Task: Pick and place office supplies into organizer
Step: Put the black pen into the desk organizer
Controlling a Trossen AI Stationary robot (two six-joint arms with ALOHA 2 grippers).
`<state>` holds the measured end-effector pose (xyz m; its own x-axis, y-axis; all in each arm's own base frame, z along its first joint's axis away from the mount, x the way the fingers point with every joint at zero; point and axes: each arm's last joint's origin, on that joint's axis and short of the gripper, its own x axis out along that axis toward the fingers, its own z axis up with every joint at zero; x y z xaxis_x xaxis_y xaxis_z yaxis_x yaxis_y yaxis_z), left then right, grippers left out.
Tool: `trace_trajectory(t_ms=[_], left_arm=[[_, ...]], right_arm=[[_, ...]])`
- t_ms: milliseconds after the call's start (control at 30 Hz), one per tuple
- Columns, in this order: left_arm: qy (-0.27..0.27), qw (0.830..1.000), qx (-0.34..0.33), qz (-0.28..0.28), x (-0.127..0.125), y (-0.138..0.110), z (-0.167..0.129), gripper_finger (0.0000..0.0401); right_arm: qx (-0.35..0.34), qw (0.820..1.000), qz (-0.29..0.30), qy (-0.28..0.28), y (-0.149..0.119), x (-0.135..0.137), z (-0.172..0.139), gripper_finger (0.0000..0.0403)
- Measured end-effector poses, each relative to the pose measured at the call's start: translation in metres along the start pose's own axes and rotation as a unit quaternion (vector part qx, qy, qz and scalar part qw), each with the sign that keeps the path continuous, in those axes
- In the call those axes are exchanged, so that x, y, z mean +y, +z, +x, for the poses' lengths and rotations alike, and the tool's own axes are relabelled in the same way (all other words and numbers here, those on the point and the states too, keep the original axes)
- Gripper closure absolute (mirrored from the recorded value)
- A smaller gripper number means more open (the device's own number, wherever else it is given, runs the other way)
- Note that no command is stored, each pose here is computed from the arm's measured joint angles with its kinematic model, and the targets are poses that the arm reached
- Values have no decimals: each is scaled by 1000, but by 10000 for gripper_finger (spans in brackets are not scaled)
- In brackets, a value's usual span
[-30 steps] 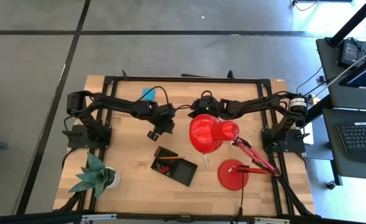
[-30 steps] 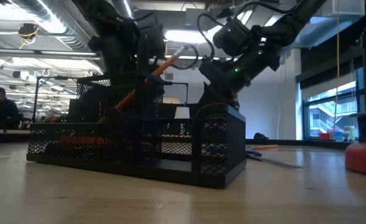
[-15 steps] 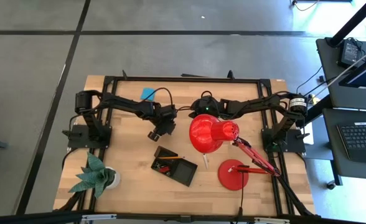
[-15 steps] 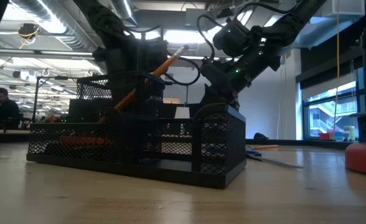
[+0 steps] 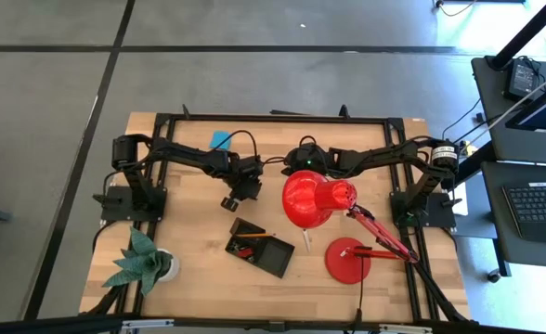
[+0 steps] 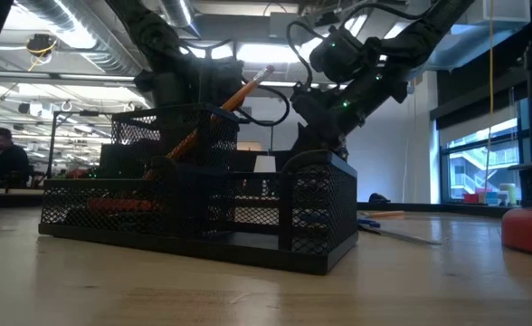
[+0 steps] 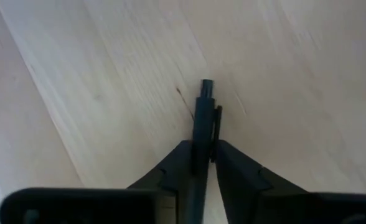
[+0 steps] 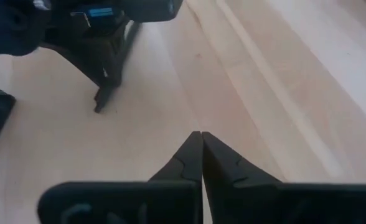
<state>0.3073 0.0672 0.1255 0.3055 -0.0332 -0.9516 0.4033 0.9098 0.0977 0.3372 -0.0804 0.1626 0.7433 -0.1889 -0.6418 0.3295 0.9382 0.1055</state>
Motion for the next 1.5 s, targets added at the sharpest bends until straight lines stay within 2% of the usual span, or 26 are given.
trace_trajectory(t_ms=[67,167,467,567,667,900,1033,1200,1333,1500], left_arm=[[0,1000,-1,4,0,0,0,344],[0,1000,-2,-3,0,0,0,359],[-10,999,-15,-27,0,1,-1,364],[-3,999,-24,-36,0,2,-7,364],[5,998,-33,-46,-1,3,-18,363],[46,992,-98,-59,-3,8,-67,366],[70,983,-150,-77,-8,9,-101,363],[73,967,-228,-90,-20,10,-140,366],[29,945,-312,-92,-33,15,-165,365],[-45,909,-413,-36,-51,32,-184,366]], right_arm=[[-7,999,-28,-14,-1,-1,0,389],[-53,997,-48,-12,-6,-2,1,385],[-161,987,-31,3,-40,-12,-7,383],[-160,987,-22,2,-46,-15,-8,383],[-162,987,-14,2,-46,-16,-8,383],[-156,988,-15,1,-47,-16,-8,383],[-153,988,-15,1,-47,-16,-8,383],[-151,988,-14,0,-48,-16,-8,383],[-151,988,-14,1,-48,-16,-8,383],[-150,989,-10,1,-48,-16,-8,383]])
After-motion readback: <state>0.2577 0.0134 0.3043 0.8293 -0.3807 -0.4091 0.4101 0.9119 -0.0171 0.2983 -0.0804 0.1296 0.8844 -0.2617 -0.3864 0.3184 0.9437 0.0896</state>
